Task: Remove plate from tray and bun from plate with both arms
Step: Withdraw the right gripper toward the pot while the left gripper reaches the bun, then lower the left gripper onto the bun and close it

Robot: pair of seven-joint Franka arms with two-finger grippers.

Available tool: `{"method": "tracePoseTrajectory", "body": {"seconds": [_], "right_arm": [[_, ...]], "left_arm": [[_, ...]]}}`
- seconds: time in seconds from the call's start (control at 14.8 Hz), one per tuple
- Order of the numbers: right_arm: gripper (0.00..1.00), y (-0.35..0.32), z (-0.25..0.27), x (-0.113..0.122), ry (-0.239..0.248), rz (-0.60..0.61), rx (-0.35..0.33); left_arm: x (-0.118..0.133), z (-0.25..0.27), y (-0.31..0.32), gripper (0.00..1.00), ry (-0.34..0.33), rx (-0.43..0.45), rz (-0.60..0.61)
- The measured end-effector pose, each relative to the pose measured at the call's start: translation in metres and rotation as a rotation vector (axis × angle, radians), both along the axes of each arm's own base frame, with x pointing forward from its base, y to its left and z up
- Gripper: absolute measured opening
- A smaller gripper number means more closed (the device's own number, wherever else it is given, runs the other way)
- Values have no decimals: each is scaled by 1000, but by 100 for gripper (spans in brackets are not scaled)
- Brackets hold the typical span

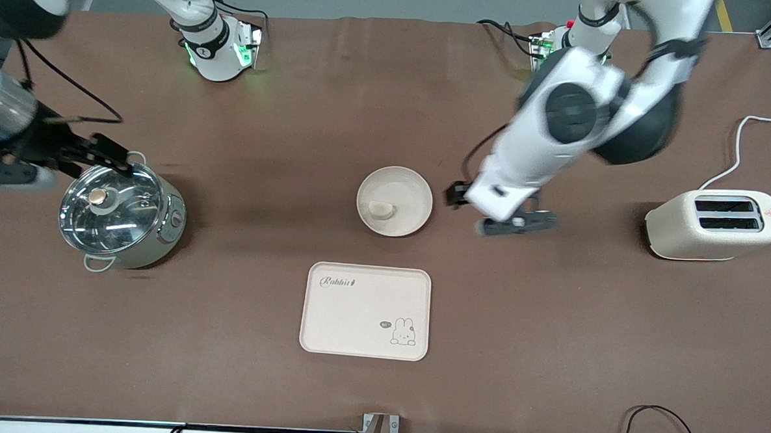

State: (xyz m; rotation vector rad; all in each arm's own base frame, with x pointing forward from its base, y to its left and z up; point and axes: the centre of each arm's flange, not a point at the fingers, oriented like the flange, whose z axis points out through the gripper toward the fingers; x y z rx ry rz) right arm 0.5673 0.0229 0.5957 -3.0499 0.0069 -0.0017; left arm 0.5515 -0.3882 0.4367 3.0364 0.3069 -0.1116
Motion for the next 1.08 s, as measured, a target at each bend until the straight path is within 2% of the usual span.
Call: {"method": "tracePoseTrajectory", "body": {"seconds": [0.27, 0.47, 0.67, 1.01, 1.08], "right_arm": [[100, -16, 26, 0, -42, 55, -3], [100, -23, 39, 0, -72, 74, -7], [100, -27, 40, 0, -67, 75, -8], [100, -25, 37, -2, -43, 81, -6], [100, -25, 37, -2, -41, 81, -6]], "left_arm": [[-41, -93, -94, 100, -30, -8, 94], [-74, -156, -122, 100, -75, -21, 174], [-103, -200, -139, 100, -87, 11, 178], [-109, -229, -143, 100, -118, 26, 181], [-110, -232, -143, 96, -119, 26, 181]]}}
